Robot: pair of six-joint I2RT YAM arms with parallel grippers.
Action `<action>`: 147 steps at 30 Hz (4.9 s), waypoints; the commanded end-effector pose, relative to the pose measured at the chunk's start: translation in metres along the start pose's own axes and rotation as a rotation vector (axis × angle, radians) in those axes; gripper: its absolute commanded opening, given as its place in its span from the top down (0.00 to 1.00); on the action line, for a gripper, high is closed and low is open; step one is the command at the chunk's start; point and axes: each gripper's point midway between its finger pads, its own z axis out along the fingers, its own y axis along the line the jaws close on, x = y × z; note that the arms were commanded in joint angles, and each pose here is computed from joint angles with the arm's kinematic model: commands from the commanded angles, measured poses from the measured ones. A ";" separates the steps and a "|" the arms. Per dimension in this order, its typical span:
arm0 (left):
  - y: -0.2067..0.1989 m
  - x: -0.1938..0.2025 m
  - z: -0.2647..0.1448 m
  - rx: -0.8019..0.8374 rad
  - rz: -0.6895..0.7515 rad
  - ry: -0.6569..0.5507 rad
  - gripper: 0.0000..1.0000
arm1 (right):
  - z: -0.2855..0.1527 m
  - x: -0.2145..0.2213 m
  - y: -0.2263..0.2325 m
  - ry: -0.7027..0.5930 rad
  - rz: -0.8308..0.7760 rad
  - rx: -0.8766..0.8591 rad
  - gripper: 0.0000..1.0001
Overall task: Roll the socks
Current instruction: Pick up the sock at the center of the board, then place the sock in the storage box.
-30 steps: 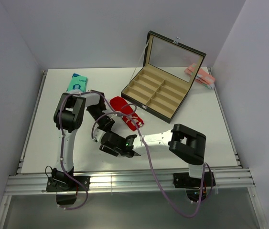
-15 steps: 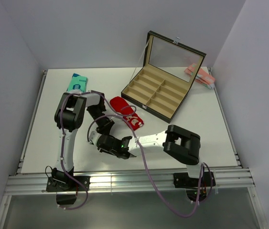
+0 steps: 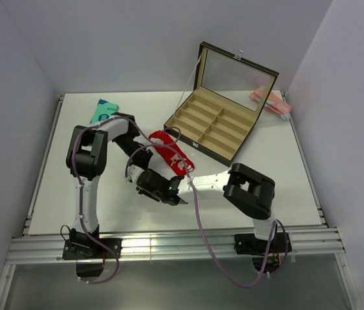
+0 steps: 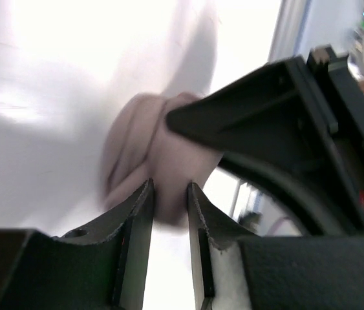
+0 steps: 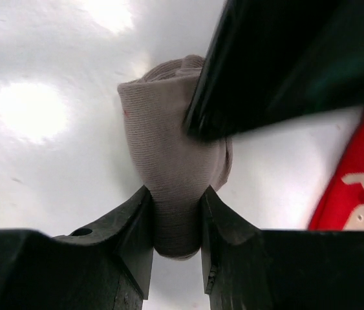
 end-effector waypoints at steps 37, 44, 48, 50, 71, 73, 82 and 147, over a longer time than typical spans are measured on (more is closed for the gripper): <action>-0.043 -0.068 -0.161 -0.352 0.238 -0.466 0.74 | -0.178 0.029 -0.387 -0.061 0.314 0.885 1.00; -0.047 -0.065 -0.169 -0.376 0.255 -0.477 0.74 | -0.180 0.061 -0.444 0.070 0.210 1.036 1.00; -0.044 -0.066 -0.172 -0.385 0.253 -0.478 0.74 | -0.175 0.067 -0.464 0.098 0.163 1.084 1.00; -0.044 -0.069 -0.173 -0.380 0.252 -0.485 0.74 | -0.164 0.080 -0.467 0.141 0.144 1.089 1.00; -0.023 -0.069 -0.162 -0.319 0.198 -0.482 0.73 | -0.095 0.140 -0.456 0.253 0.182 0.844 1.00; -0.023 -0.069 -0.162 -0.318 0.195 -0.480 0.73 | -0.090 0.146 -0.452 0.268 0.189 0.820 1.00; -0.024 -0.067 -0.162 -0.333 0.205 -0.468 0.73 | -0.074 0.158 -0.442 0.289 0.225 0.741 1.00; -0.011 -0.059 -0.154 -0.323 0.187 -0.433 0.74 | -0.047 0.176 -0.350 0.443 0.400 0.238 1.00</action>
